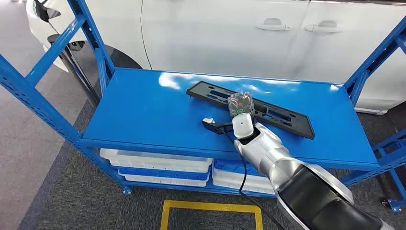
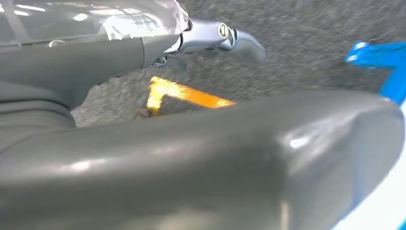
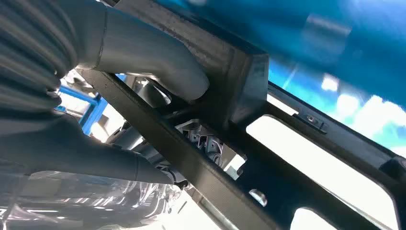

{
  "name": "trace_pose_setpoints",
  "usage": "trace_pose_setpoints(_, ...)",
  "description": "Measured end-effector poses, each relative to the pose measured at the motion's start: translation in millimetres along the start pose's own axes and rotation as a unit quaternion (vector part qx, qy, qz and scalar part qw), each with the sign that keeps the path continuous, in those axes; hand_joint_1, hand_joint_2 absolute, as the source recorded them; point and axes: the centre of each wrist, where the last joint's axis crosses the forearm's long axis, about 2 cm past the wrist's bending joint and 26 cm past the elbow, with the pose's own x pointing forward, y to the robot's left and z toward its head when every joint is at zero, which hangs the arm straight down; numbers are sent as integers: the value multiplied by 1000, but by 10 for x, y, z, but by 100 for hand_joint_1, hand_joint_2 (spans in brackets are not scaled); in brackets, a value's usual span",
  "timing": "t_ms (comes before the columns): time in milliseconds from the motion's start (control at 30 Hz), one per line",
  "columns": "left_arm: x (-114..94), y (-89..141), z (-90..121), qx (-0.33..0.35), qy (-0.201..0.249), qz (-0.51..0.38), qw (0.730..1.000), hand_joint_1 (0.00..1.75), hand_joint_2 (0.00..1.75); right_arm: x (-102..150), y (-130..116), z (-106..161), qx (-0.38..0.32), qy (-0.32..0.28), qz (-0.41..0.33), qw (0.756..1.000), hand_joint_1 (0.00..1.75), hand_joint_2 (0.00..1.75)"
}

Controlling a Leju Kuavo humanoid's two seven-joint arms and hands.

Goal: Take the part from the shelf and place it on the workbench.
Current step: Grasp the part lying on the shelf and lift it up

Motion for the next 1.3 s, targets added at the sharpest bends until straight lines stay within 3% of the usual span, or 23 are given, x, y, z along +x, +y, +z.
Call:
trace_pose_setpoints(100,7,-6,-5,-2,-15,1,1000,0,0,12,30,20,-4,-5,-10,1000,175,175)
trace_pose_setpoints(233,0,-26,-1,-6,-24,1,1000,0,175,11,36,25,-7,-7,-22,1000,175,175)
trace_pose_setpoints(433,-7,-36,3,-11,-25,0,1000,0,175,-32,-95,-16,-85,-16,-121,989,175,175)
trace_pose_setpoints(500,-12,-35,6,-10,-16,0,1000,0,175,-79,-209,-47,-143,-22,-191,971,175,175)
trace_pose_setpoints(600,-38,-24,25,-10,-6,3,1000,0,175,-150,-397,-52,-234,-38,-306,922,175,175)
trace_pose_setpoints(700,-68,-9,47,-13,-4,12,1000,0,175,-221,-501,36,-306,-69,-438,843,175,175)
trace_pose_setpoints(767,-81,0,56,-18,-5,23,1000,0,175,-271,-562,178,-366,-103,-560,736,175,175)
trace_pose_setpoints(833,-89,18,64,-20,-2,34,999,0,175,-333,-682,376,-405,-147,-673,600,175,175)
trace_pose_setpoints(900,-107,48,78,-15,3,39,999,0,175,-409,-839,613,-412,-225,-739,483,175,175)
trace_pose_setpoints(1000,-127,77,95,-7,10,42,999,0,175,-510,-1047,997,-417,-355,-758,353,175,175)
trace_pose_setpoints(1067,-126,85,94,-5,14,43,999,0,175,-548,-1126,1213,-415,-414,-753,299,175,175)
trace_pose_setpoints(1100,-126,89,95,-4,16,44,999,0,175,-556,-1140,1301,-414,-431,-750,284,175,175)
trace_pose_setpoints(1300,-136,99,102,4,23,47,999,0,175,-527,-1184,1644,-380,-520,-729,231,175,175)
